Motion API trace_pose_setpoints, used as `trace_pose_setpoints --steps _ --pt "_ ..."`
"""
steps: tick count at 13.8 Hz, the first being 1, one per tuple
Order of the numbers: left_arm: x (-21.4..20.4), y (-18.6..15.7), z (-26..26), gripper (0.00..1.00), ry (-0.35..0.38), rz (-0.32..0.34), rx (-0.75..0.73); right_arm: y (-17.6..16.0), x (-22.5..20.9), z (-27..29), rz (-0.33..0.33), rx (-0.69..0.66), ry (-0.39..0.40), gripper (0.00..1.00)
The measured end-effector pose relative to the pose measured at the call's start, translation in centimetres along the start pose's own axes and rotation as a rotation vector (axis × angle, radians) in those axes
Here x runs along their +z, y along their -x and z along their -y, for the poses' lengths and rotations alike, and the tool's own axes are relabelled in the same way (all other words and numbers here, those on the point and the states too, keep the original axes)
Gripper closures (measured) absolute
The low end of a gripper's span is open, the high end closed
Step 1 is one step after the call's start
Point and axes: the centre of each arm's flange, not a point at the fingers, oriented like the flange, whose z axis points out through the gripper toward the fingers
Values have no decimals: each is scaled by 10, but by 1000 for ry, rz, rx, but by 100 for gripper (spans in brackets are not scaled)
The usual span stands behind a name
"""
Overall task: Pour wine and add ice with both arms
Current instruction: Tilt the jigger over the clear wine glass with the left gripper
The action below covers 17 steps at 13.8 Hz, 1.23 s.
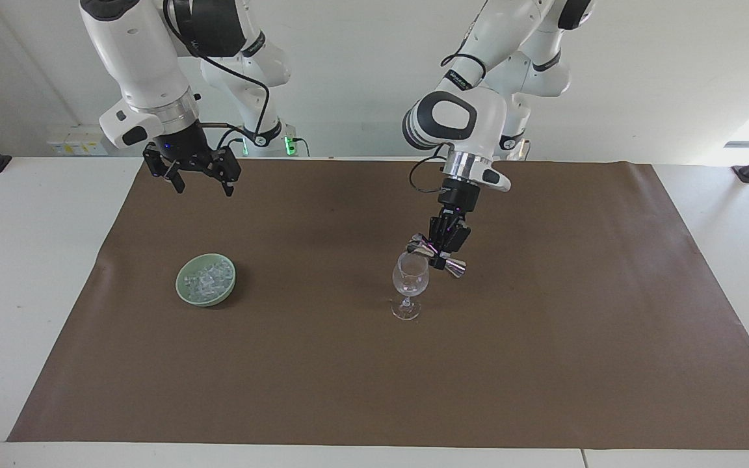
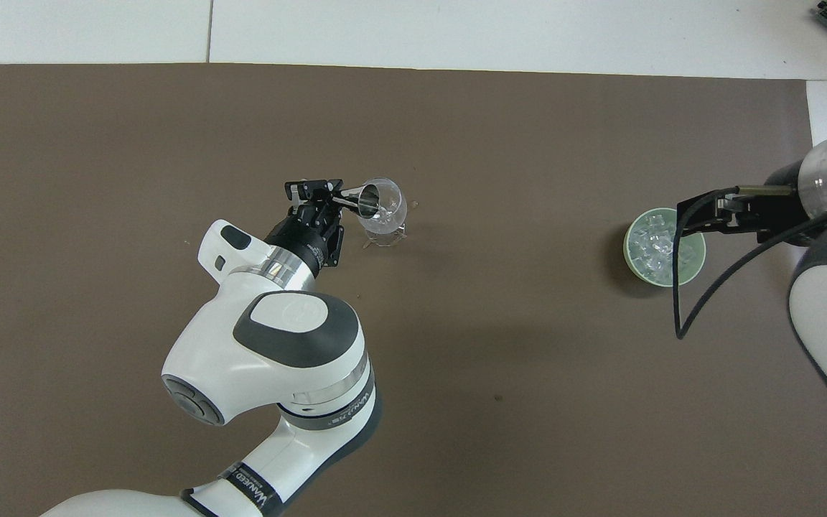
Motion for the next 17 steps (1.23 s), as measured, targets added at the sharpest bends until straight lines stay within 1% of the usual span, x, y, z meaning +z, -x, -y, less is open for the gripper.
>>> trace_pose_setpoints --steps 7,13,17 --pt "1 -1 -1 78 2 -3 109 0 0 0 0 0 0 0" --pt "1 0 -2 78 4 -2 167 0 0 0 0 0 0 0" --pt "0 1 -3 78 6 0 240 0 0 0 0 0 0 0"
